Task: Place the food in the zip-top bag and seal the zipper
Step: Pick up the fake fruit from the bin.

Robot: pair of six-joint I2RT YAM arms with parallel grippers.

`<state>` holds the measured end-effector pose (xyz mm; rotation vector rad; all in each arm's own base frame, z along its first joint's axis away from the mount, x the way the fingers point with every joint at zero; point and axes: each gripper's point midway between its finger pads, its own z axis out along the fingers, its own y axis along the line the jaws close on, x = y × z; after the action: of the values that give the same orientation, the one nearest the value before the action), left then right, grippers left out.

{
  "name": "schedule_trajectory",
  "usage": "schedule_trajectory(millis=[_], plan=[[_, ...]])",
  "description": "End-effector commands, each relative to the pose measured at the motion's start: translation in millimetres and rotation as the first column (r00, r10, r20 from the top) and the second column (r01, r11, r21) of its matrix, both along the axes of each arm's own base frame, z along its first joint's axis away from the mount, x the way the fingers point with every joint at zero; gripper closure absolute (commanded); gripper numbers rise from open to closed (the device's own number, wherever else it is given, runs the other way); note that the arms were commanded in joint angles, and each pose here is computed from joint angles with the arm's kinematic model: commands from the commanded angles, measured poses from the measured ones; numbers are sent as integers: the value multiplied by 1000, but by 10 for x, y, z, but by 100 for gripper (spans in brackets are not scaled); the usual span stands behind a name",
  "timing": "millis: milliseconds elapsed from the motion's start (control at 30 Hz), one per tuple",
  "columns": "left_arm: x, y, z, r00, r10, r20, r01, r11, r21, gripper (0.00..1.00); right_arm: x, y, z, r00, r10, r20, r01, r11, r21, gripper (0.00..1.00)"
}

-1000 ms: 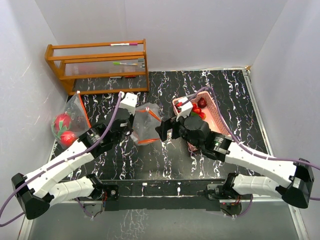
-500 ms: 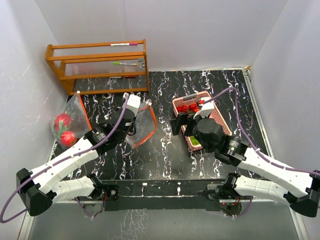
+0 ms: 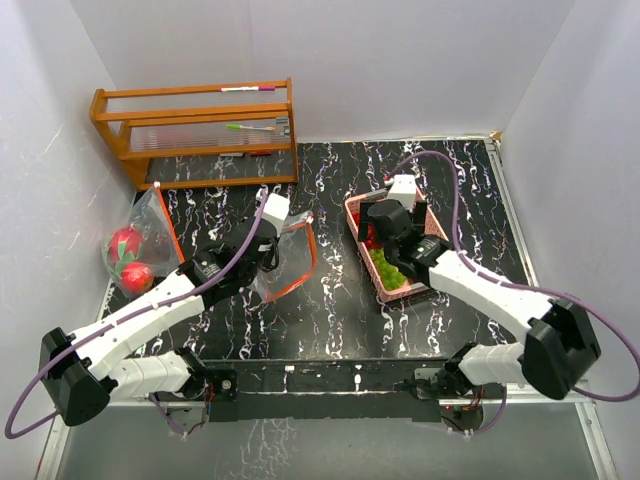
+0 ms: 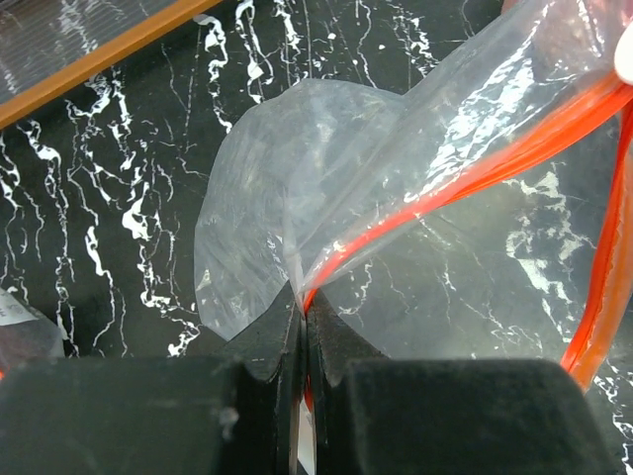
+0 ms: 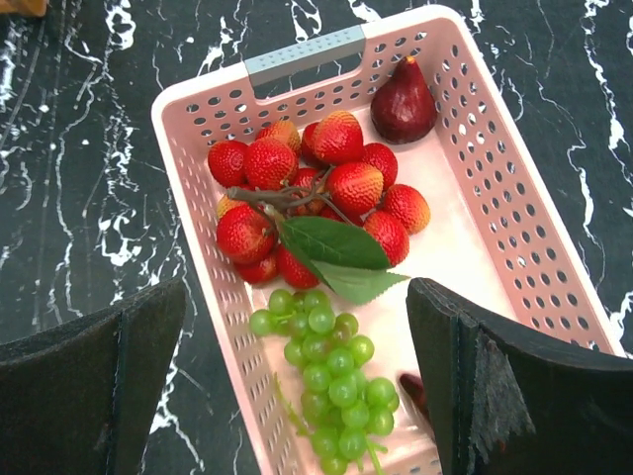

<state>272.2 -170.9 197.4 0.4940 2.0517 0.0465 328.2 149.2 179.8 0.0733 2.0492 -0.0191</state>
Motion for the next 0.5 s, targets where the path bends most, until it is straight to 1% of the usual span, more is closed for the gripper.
schedule_trajectory(millis=[0, 167, 200, 233, 300, 367, 467], plan=[[8, -65, 78, 1000, -19, 11, 19, 998, -51, 100, 373, 183, 207, 995, 48, 83, -48, 999, 4, 3], [-3, -82, 63, 1000, -26, 4, 26, 998, -64, 100, 539, 206, 61, 996, 39, 80, -38, 999, -15, 6], [-5, -88, 59, 1000, -28, 3, 29, 998, -64, 100, 575, 194, 45, 996, 34, 84, -33, 999, -15, 9], [-3, -89, 53, 1000, -28, 0, 28, 998, -63, 100, 610, 191, 28, 996, 33, 84, -32, 999, -13, 14], [2, -88, 55, 1000, -28, 1, 28, 998, -62, 100, 691, 169, -6, 996, 27, 80, -26, 1000, -11, 27], [8, -94, 60, 1000, -29, 2, 29, 997, -66, 100, 782, 159, -49, 997, 30, 71, -30, 1000, -9, 32], [12, -96, 61, 1000, -31, 2, 31, 997, -68, 100, 904, 168, -142, 998, 42, 51, -42, 999, -8, 35]])
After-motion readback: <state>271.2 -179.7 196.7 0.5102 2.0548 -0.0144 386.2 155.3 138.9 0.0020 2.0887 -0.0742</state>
